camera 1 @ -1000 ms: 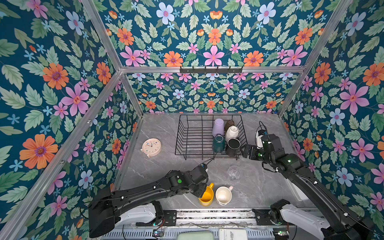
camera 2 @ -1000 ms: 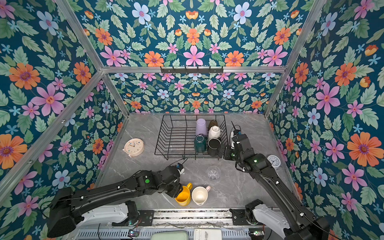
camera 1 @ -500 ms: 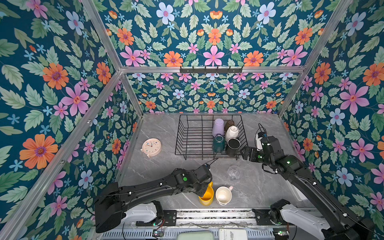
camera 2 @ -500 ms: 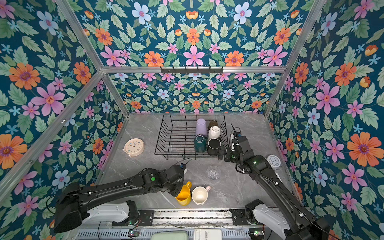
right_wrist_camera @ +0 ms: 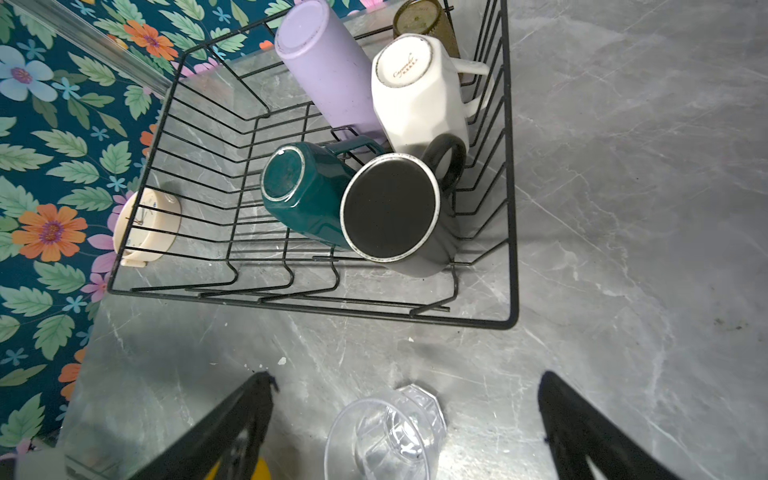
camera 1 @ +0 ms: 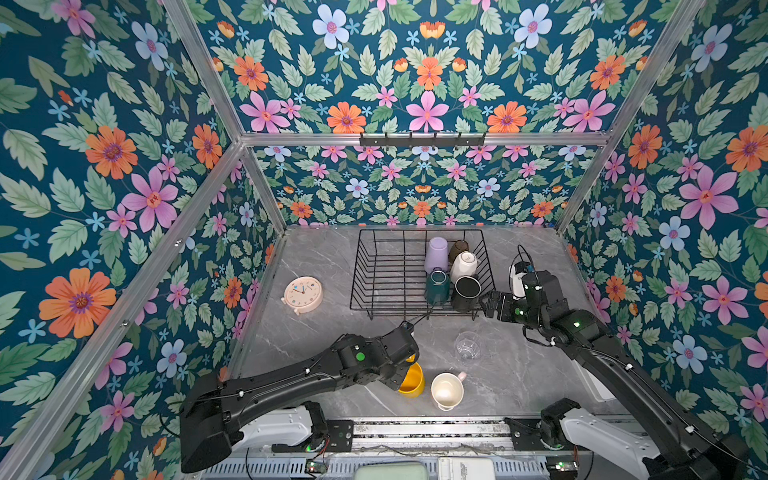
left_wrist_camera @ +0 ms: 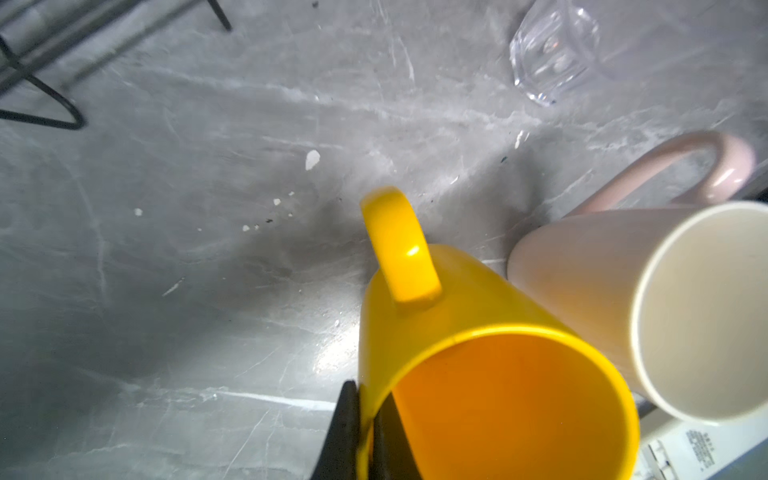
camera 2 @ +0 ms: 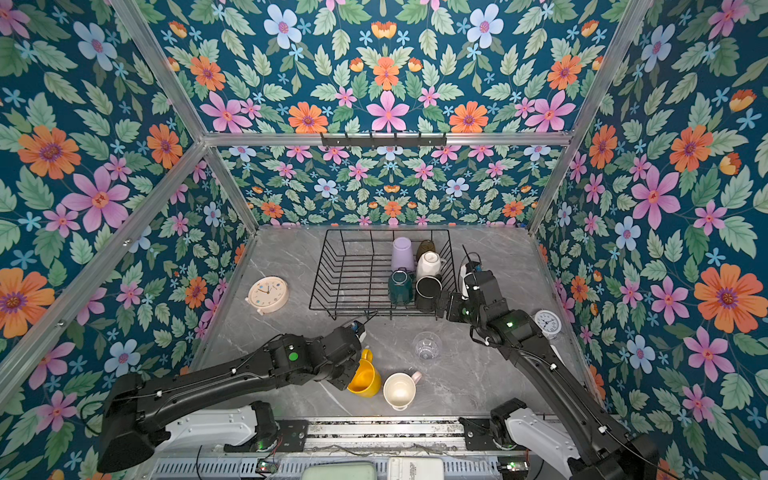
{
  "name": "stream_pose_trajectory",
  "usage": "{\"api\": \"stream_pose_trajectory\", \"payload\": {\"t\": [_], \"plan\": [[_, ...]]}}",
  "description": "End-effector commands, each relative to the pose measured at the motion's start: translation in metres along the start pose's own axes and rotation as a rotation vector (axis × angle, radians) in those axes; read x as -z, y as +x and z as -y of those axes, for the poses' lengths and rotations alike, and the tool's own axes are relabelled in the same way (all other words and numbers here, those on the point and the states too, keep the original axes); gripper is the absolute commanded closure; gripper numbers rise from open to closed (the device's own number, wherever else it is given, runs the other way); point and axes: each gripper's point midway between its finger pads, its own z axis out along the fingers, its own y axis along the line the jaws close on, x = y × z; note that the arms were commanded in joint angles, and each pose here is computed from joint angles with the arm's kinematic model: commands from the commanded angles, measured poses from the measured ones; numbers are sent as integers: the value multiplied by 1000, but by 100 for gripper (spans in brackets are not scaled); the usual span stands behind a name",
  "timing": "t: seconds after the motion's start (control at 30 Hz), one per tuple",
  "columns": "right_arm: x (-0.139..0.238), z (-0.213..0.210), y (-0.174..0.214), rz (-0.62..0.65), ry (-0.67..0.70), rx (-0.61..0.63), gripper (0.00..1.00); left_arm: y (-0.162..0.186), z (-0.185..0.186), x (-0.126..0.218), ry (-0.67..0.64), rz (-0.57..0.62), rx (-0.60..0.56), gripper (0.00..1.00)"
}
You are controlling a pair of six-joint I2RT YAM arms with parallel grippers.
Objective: Load the cups into the dish rack
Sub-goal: 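Close the left gripper on the yellow mug's rim and lift it toward the rack, then hold the yellow mug out with the left gripper while the right gripper closes on it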
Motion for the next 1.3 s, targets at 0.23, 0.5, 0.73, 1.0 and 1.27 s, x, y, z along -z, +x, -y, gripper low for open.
{"api": "stream_pose_trajectory", "payload": {"t": [0.23, 0.5, 0.73, 1.0, 1.27], "plan": [[20, -50, -20, 52, -258, -16, 2, -82, -24, 97, -20, 588, 3, 100], [37, -92, -14, -9, -493, 26, 2, -120, -28, 133, 32, 857, 13, 100], [49, -115, -8, -23, -668, 44, 3, -143, -34, 134, 166, 904, 55, 100], [60, -128, -5, -9, -789, 50, 2, -150, -9, 156, 455, 1052, -24, 100], [70, -143, -5, -15, -899, 75, 2, -156, 4, 168, 651, 1097, -76, 100]]}}
